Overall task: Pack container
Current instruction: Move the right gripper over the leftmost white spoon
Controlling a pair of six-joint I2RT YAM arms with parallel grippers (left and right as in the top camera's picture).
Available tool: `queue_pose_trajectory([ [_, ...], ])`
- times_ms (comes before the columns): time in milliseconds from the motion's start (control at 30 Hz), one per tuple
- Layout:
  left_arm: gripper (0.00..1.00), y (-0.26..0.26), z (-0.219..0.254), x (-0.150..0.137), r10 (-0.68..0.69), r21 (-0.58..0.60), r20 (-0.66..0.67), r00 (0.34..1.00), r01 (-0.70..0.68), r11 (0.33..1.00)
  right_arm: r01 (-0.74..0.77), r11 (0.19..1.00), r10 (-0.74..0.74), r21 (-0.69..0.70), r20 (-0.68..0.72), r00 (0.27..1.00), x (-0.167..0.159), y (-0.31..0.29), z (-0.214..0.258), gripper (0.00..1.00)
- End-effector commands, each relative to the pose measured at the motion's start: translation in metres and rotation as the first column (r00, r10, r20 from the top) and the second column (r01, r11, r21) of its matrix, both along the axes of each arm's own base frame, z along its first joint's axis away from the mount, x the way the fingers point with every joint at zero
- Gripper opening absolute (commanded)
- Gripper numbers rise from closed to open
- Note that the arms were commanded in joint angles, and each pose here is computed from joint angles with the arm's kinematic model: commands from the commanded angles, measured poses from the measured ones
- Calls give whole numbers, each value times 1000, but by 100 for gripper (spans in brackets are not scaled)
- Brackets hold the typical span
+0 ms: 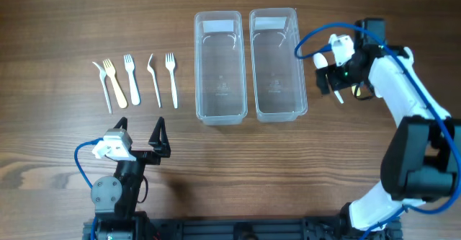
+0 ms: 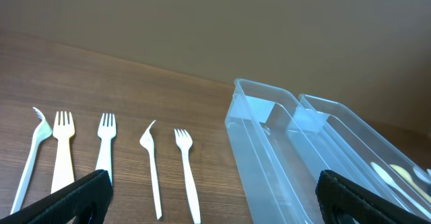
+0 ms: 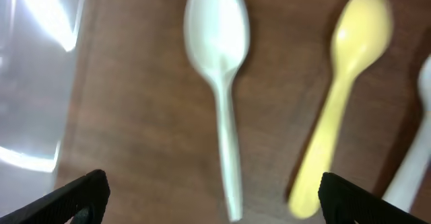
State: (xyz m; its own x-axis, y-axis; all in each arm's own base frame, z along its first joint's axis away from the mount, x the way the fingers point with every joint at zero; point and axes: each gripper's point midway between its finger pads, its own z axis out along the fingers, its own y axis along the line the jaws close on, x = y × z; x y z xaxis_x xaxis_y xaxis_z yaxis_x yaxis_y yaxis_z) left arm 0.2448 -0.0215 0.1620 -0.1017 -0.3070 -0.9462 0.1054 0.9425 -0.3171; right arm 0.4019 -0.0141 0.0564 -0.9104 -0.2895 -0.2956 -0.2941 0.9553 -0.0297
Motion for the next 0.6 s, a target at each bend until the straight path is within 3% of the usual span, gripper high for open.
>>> queue_pose_trajectory([
  [0,100,-1,-1,0,-6,-9,2,1000,6,1000,34,999,-35,29,36,999,26,-6,7,98],
  [200,100,-1,-1,0,-6,-9,2,1000,6,1000,-66,997,65,30,46,997,44,-2,21,98],
  [567,100,-1,-1,0,-6,-9,2,1000,6,1000,-133,989,138,62,-76,988,26,9,-13,96],
])
